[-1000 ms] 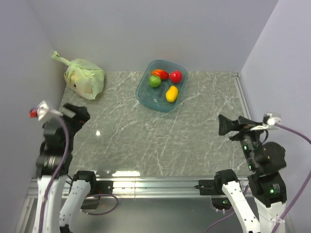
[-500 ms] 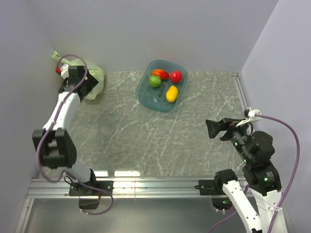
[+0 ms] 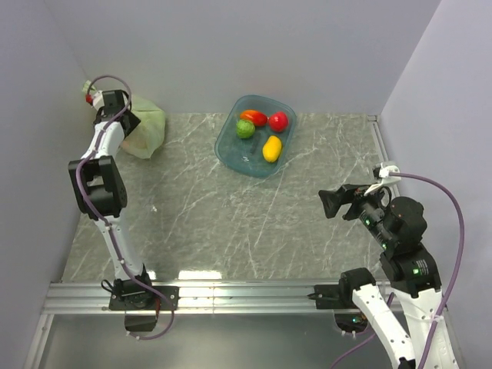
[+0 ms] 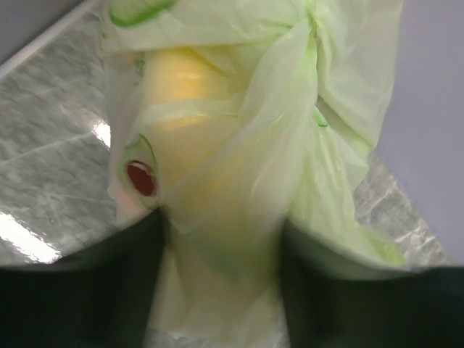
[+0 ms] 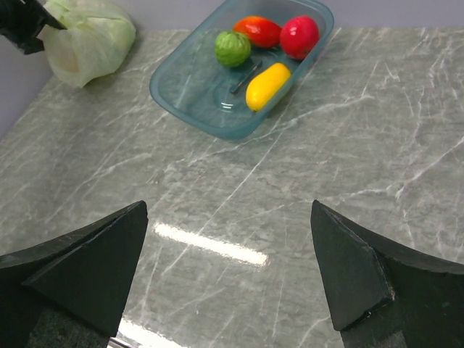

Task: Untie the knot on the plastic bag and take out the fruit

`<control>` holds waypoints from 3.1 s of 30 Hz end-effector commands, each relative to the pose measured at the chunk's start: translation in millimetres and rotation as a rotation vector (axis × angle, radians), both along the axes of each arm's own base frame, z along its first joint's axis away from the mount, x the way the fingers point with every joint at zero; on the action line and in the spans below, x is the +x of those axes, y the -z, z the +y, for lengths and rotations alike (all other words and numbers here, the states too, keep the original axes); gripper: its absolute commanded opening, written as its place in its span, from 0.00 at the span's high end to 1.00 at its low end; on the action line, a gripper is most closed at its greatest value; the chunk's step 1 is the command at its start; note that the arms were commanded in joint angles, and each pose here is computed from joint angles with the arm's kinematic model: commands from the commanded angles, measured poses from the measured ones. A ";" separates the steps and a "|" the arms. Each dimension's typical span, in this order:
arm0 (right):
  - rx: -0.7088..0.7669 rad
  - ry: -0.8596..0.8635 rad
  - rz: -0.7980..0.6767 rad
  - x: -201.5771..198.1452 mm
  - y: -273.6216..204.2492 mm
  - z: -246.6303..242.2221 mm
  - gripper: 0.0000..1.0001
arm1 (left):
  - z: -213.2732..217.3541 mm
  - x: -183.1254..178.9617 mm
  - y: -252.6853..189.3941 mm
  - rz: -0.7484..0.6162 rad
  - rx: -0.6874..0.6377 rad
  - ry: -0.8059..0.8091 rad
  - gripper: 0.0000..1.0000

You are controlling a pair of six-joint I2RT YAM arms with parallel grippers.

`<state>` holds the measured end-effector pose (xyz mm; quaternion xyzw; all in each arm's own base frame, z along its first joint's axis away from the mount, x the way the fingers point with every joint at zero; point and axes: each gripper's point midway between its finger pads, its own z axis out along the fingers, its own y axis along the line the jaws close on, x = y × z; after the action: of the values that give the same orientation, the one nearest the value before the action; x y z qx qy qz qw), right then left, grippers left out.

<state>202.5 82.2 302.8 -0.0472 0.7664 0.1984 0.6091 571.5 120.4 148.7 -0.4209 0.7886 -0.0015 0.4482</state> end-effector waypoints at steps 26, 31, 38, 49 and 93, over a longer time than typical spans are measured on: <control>0.091 -0.257 0.040 13.6 -18.4 52.9 0.00 | -203.4 -317.8 -44.7 0.067 -0.192 0.679 1.00; 0.054 -0.304 0.074 16.1 -14.2 69.2 0.00 | -259.5 -370.1 -61.4 -0.009 -0.301 0.990 0.99; 0.087 -0.337 0.148 19.4 2.5 96.1 0.00 | -299.5 -402.3 -60.9 -0.046 -0.281 1.300 0.99; 0.088 -0.330 0.250 18.9 41.7 137.1 0.00 | -323.2 -337.5 -78.9 -0.074 0.016 1.303 0.75; -0.022 0.000 0.281 34.0 136.0 114.1 1.00 | -284.5 -304.2 -22.1 -0.001 -0.102 0.757 0.99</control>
<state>225.0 238.2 156.9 -0.0891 0.8534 0.2184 0.4648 258.7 -205.8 161.2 -0.0898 0.9002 -0.2152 0.3677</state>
